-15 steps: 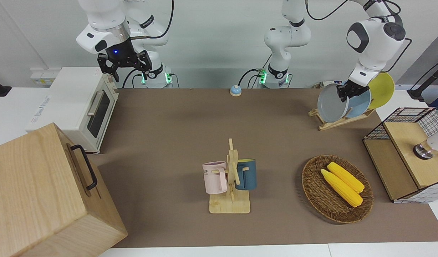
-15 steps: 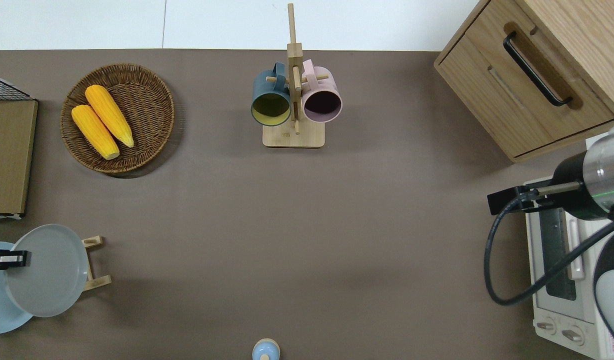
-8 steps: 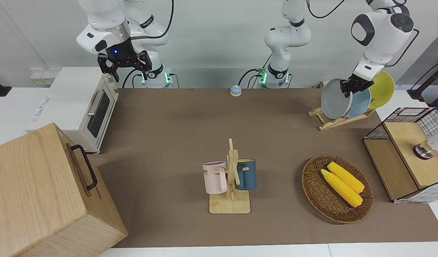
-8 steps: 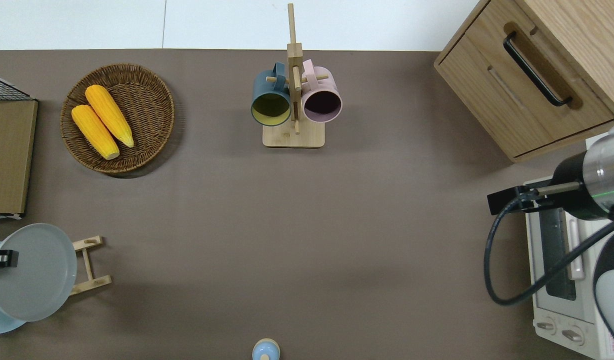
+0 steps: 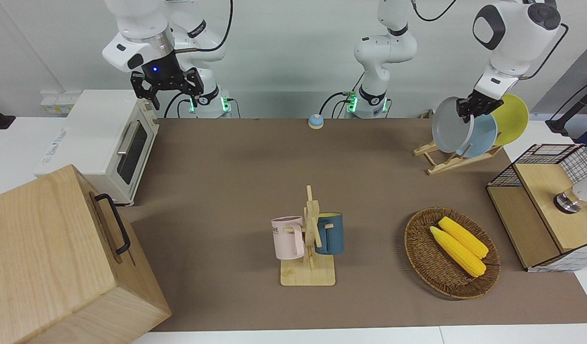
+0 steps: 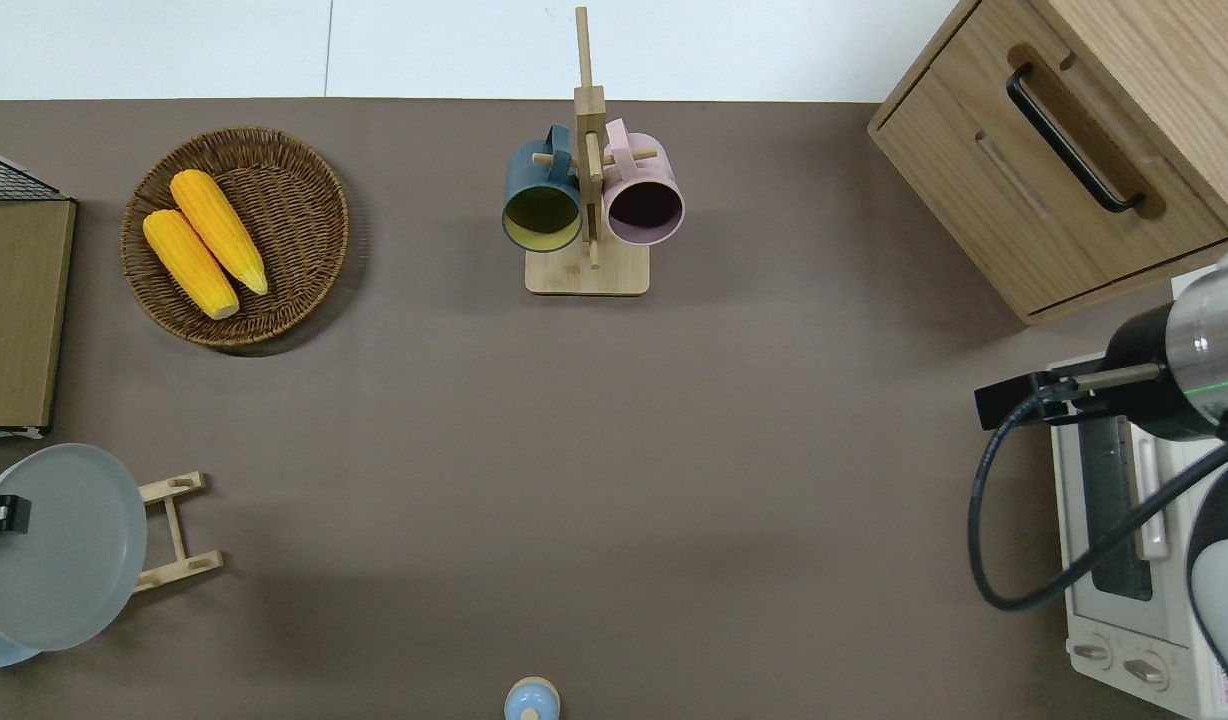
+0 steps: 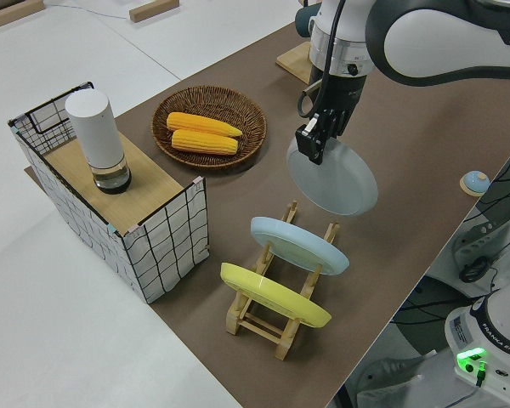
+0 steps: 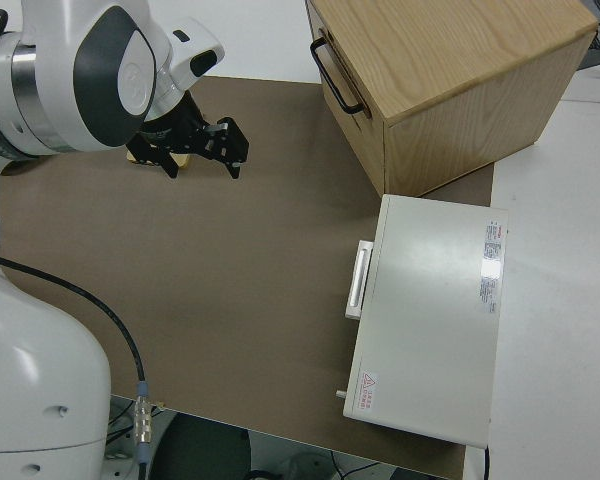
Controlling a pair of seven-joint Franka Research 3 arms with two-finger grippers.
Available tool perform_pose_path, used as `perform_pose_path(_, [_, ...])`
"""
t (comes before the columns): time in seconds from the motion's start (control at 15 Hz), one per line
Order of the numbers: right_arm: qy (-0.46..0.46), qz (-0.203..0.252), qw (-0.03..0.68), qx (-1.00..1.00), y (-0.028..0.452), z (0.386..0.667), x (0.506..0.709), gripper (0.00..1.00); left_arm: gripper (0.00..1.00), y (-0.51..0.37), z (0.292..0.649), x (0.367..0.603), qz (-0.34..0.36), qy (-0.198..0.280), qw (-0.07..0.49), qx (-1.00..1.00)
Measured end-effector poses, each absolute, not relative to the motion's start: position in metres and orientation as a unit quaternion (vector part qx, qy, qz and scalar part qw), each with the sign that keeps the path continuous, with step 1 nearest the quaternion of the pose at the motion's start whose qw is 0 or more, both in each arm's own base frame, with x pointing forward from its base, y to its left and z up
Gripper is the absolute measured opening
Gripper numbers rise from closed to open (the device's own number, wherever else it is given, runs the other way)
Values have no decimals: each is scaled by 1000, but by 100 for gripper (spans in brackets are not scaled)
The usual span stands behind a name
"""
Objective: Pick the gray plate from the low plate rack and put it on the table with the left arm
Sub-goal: 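Carry the gray plate away from the rack and lower it onto the table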
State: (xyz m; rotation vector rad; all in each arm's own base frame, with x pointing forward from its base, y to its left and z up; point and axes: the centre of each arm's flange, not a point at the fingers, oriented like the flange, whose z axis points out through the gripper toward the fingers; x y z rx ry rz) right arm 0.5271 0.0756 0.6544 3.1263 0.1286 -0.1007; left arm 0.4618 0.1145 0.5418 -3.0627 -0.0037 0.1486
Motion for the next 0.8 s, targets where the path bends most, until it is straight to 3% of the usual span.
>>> perform_pose_path(0.4, [41,-32,6,999,76,654,527,99,12,79,550,465,53,-31,-5,-998])
perform_pose_path(0.8, [41,-32,6,999,76,654,527,99,12,59,548,466,54,-52,-116,-990])
